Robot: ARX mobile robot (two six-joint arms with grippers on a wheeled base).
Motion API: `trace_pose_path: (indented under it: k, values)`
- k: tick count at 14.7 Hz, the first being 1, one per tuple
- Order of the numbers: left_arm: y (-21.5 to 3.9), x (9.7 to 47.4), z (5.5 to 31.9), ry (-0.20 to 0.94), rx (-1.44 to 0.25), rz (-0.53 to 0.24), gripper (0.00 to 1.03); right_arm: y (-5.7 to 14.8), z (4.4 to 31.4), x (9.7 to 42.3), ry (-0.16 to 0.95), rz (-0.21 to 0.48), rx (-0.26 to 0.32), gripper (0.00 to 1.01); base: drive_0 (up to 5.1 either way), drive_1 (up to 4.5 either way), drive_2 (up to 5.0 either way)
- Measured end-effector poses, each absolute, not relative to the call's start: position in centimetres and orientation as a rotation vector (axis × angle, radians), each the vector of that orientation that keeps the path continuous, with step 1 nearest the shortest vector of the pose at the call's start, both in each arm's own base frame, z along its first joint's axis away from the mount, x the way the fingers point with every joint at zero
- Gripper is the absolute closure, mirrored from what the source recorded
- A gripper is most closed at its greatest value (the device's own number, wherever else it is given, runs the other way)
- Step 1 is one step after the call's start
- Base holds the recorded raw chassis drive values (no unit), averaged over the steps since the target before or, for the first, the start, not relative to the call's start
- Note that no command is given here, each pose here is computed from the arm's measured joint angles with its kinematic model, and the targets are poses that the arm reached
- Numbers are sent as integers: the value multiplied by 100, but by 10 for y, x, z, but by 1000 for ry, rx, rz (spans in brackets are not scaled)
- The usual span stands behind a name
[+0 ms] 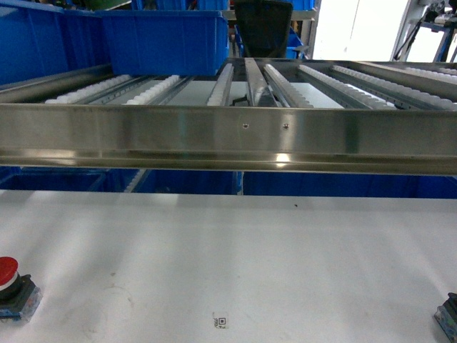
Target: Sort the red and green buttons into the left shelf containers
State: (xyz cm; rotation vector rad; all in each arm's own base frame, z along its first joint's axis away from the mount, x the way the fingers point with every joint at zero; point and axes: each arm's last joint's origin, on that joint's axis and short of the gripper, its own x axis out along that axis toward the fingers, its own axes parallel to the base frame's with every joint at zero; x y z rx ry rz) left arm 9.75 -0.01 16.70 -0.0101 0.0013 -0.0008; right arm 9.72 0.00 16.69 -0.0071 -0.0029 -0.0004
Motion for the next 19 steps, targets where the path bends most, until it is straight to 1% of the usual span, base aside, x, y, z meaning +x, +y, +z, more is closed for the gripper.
trace_pose_path:
  k: [1,2,3,5,6,7,8,9,10,11,13,15,17,18,19]
  values:
    - [-2,107,172,-26,-20,-10,5,-1,169,102,-5,-4,-12,3,0,0,0]
    - [-8,120,176,-12,-28,-40,5,-4,175,115,11,0,-23,3,0,0,0]
    - [-8,127,187,-23,-32,-39,5,-4,185,123,18,8,-30,3,0,0,0]
    - [-6,145,215,-68,-36,-26,5,-1,201,147,88,55,-34,3,0,0,0]
    - [-4,156,224,-56,-39,-11,5,2,204,160,131,85,-47,3,0,0,0]
    - [-2,169,226,-20,-37,17,5,5,207,174,180,130,-54,3,0,0,0]
    - [0,182,223,57,-25,26,5,6,211,189,224,141,-58,3,0,0,0]
    - [0,191,219,122,-23,35,5,5,214,202,243,139,-53,3,0,0,0]
    - [-1,199,220,152,-20,42,5,4,215,216,287,141,-40,3,0,0,0]
    - [-3,205,221,166,-9,44,5,3,213,228,325,132,-35,3,0,0,0]
    - [-12,211,213,233,27,19,5,4,200,241,433,153,-16,3,0,0,0]
    - [-16,212,212,243,36,8,5,3,183,250,515,154,-5,3,0,0,0]
    - [-18,213,211,249,52,7,5,2,175,254,549,142,-4,3,0,0,0]
    - [-18,213,211,251,54,7,5,2,173,257,537,136,-20,3,0,0,0]
    - [-18,213,211,252,55,7,5,4,169,259,541,145,-34,3,0,0,0]
